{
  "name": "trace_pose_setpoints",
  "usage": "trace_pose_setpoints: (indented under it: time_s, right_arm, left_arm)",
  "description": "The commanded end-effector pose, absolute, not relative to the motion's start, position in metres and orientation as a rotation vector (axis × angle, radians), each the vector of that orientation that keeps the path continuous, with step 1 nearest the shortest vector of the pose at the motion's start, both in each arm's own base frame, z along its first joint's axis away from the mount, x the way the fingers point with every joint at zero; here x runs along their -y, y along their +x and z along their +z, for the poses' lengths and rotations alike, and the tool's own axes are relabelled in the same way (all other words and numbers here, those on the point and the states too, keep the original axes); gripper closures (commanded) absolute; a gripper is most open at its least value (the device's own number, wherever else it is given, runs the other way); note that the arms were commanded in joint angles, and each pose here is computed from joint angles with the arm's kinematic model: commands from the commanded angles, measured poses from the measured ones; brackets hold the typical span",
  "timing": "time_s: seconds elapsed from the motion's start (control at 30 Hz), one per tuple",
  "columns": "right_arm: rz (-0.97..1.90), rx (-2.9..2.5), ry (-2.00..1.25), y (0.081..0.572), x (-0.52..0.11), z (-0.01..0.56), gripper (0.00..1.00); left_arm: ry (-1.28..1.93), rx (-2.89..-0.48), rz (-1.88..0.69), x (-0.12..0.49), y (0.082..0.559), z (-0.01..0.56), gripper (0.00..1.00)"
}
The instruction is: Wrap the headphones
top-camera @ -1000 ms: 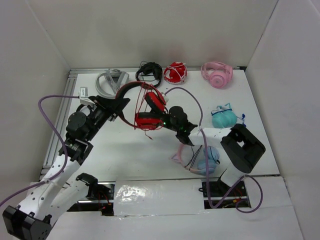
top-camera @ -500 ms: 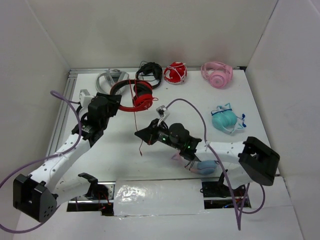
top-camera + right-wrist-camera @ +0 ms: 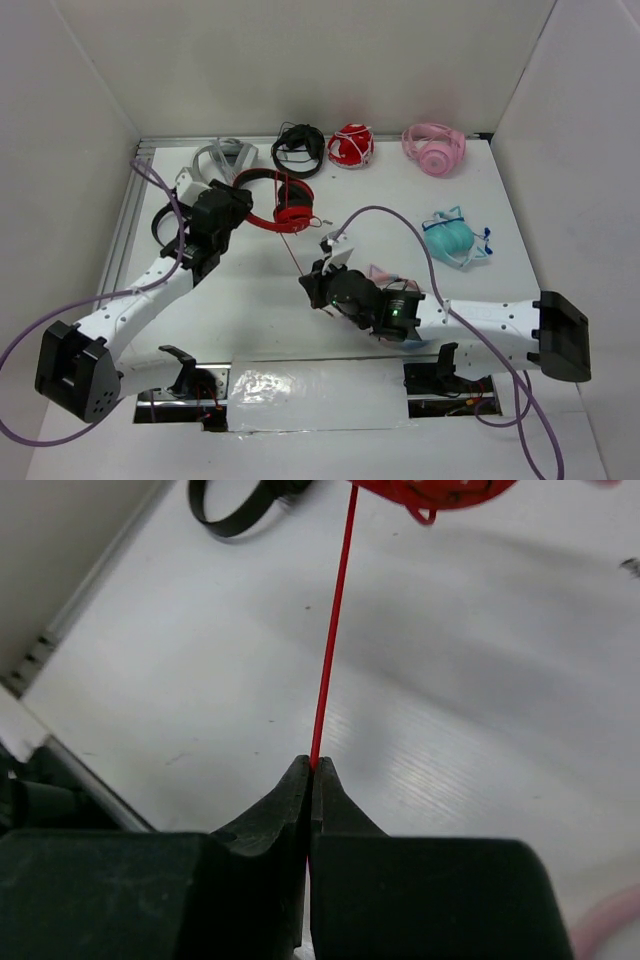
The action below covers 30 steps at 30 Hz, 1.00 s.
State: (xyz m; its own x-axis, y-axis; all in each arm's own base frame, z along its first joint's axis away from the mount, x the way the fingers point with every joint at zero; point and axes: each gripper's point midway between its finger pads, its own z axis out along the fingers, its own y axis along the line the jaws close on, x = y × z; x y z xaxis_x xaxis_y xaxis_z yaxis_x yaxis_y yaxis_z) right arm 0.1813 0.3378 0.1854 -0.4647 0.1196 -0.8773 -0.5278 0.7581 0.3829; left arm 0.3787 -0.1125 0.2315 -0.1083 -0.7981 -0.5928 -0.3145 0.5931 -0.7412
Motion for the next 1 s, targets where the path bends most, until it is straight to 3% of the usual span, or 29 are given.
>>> trace_pose_setpoints:
  time_s: [0.0,0.23,0.4,0.6,0.97]
  right_arm:
    - [0.512,-1.985,-0.554,0.163,-0.317,0.173,1.0]
    - [-0.014,-1.846,-0.794,0.194,-0.294,0.181,1.0]
    - [0.036,-1.727,-1.07,0.184,-0.314,0.194,1.0]
    - [0.023,-1.61,-1.205,0.195,-0.321,0.227,1.0]
    - [-0.1,-1.576,-1.341,0.234,-0.336,0.231,1.0]
  left_arm:
    - [-0.797,-1.299,-0.569,0.091,0.405,0.33,1.0]
    - [-0.659,-1.453,-0.471,0.107,0.409,0.291,1.0]
    - [-0.621,-1.57,-0.416,0.116,0.4,0.25,1.0]
    - [-0.277,-1.672,-0.481,0.15,0.38,0.238,1.0]
    - [0.124,-1.834,-0.57,0.198,0.356,0.196,1.0]
